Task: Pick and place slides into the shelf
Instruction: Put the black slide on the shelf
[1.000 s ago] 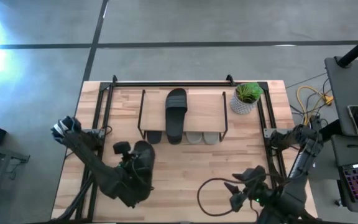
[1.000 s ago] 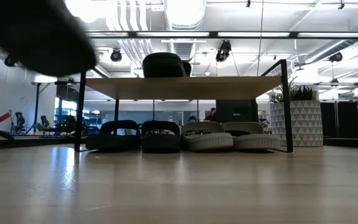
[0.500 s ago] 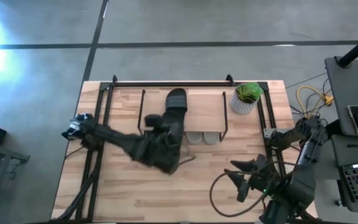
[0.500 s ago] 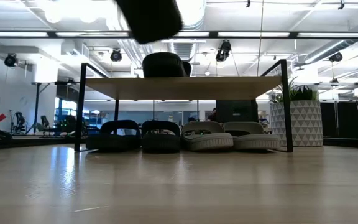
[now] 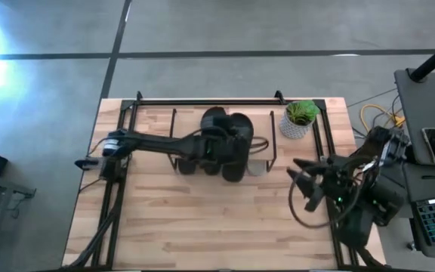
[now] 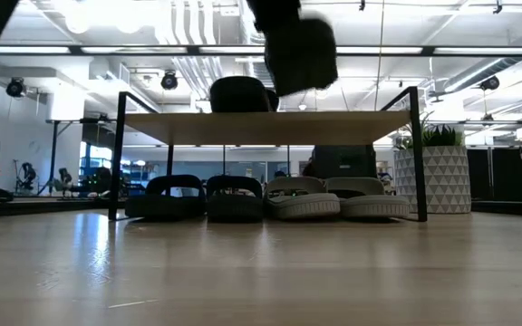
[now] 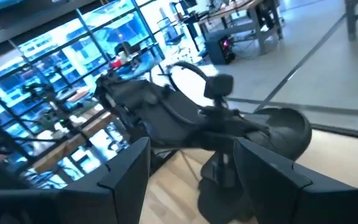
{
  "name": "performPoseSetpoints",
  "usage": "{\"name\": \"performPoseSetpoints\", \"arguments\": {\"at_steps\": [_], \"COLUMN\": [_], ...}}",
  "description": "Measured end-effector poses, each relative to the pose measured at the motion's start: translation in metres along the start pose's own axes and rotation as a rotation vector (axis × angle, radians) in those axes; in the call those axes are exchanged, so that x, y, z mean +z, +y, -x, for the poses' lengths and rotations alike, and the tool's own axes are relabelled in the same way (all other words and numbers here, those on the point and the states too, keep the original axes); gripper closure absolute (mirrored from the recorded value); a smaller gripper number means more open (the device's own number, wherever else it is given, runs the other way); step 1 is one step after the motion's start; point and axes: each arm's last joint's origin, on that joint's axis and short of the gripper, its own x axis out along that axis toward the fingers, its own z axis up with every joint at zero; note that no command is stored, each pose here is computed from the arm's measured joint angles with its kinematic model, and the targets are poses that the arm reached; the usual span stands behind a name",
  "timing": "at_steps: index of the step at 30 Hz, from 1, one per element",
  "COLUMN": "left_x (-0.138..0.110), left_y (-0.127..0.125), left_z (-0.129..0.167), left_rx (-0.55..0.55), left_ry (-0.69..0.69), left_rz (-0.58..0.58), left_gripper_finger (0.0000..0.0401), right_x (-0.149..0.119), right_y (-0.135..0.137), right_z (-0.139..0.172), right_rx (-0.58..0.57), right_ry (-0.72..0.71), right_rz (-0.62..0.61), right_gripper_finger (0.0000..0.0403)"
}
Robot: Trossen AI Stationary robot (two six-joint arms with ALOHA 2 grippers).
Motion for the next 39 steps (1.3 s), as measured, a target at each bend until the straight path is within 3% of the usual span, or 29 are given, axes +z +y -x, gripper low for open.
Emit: {"name": "performPoseSetpoints", "arguments": {"at_steps": [7, 18, 28, 34, 39], "left_x": [0.002, 0.029, 0.011, 0.011, 0.005], "left_y": [0.006, 0.038, 0.02, 0.022, 0.017], "left_z": [-0.049, -0.063, -0.092, -0.091, -0.09], "left_rx": [-0.007, 0.049, -0.025, -0.03, -0.163], "left_ry": [0.067, 0.018, 0.146, 0.14, 0.164], "left_rz": [-0.055, 0.042, -0.088, -0.059, 0.04], "left_gripper_finger": [0.0401, 0.0401, 0.0401, 0.0398, 0.0355], "right_x": [0.009, -0.004, -0.007, -0.007, -0.007], "right_y": [-0.006, -0.009, -0.01, -0.01, -0.01], "right_z": [-0.009, -0.014, -0.015, -0.015, -0.015], "right_rx": [-0.037, -0.064, -0.074, -0.075, -0.08], "right_ry": [-0.003, 0.024, 0.041, 0.043, 0.064], "right_rz": [0.028, -0.002, -0.027, -0.037, -0.038], "right_gripper_finger": [0.018, 0.0179, 0.0179, 0.0179, 0.0179]}}
